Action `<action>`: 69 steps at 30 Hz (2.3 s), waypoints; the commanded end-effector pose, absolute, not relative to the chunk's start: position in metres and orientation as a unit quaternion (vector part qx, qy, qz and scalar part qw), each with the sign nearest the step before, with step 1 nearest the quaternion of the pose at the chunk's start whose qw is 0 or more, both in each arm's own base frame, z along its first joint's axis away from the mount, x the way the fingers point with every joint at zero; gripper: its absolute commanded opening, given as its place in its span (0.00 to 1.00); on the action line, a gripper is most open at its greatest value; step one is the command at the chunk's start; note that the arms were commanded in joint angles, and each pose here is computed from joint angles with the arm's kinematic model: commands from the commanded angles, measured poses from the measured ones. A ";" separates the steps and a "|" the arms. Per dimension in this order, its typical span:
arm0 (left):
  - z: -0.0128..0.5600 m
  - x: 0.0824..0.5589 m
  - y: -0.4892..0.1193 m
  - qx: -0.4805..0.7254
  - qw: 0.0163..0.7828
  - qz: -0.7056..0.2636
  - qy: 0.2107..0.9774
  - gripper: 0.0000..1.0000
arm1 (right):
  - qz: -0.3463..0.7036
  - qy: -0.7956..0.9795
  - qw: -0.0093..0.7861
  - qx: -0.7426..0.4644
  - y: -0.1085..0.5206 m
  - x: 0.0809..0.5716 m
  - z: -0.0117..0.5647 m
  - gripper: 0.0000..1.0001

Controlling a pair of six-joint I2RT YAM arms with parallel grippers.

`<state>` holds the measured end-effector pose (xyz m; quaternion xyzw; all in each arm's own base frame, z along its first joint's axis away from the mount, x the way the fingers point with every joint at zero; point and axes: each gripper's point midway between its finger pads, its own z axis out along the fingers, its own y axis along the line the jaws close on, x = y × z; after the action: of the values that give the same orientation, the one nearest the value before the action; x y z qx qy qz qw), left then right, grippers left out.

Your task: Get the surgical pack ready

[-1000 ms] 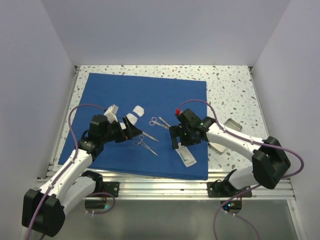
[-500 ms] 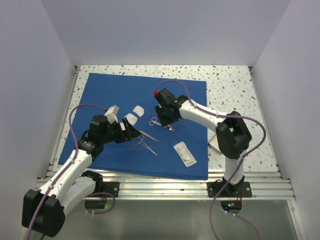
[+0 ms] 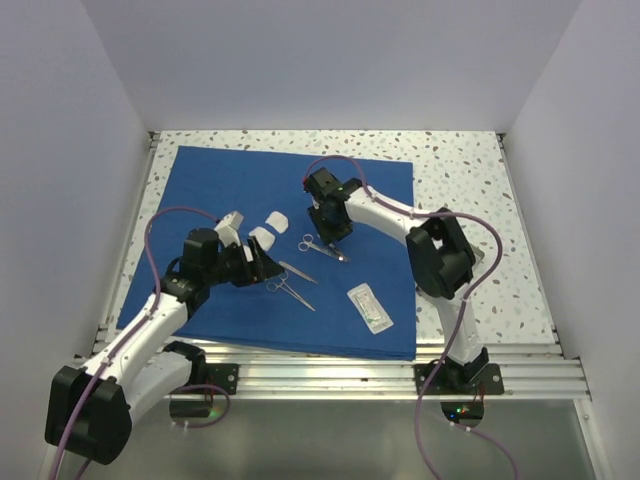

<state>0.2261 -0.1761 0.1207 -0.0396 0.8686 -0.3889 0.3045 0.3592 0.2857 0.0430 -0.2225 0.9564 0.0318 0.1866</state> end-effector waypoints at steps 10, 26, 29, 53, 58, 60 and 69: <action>0.136 0.232 -0.181 -0.001 0.331 -0.399 0.855 0.70 | 0.035 0.955 0.175 -0.236 0.286 0.367 0.030 0.33; 0.139 0.235 -0.182 0.004 0.328 -0.399 0.856 0.70 | -0.008 0.949 0.315 -0.020 0.192 0.392 0.135 0.00; 0.141 0.232 -0.185 0.009 0.322 -0.408 0.854 0.70 | -0.023 0.940 0.332 0.076 0.139 0.363 0.152 0.00; 0.149 0.223 -0.196 0.013 0.325 -0.422 0.846 0.77 | -0.112 0.911 0.197 0.344 -0.024 0.255 0.071 0.00; 0.148 0.225 -0.197 0.012 0.323 -0.420 0.848 0.76 | -0.116 0.910 0.204 0.341 -0.026 0.276 0.052 0.00; 0.146 0.225 -0.198 0.013 0.318 -0.420 0.850 0.76 | -0.117 0.915 0.195 0.335 -0.025 0.284 0.045 0.00; 0.140 0.229 -0.195 0.016 0.314 -0.405 0.859 0.77 | -0.126 0.937 0.239 0.220 -0.001 0.295 0.095 0.66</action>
<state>0.2189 -0.1918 0.1260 -0.0012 0.8675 -0.4039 0.2902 0.2699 -0.0156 0.0458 0.2757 0.9384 -0.1285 0.1639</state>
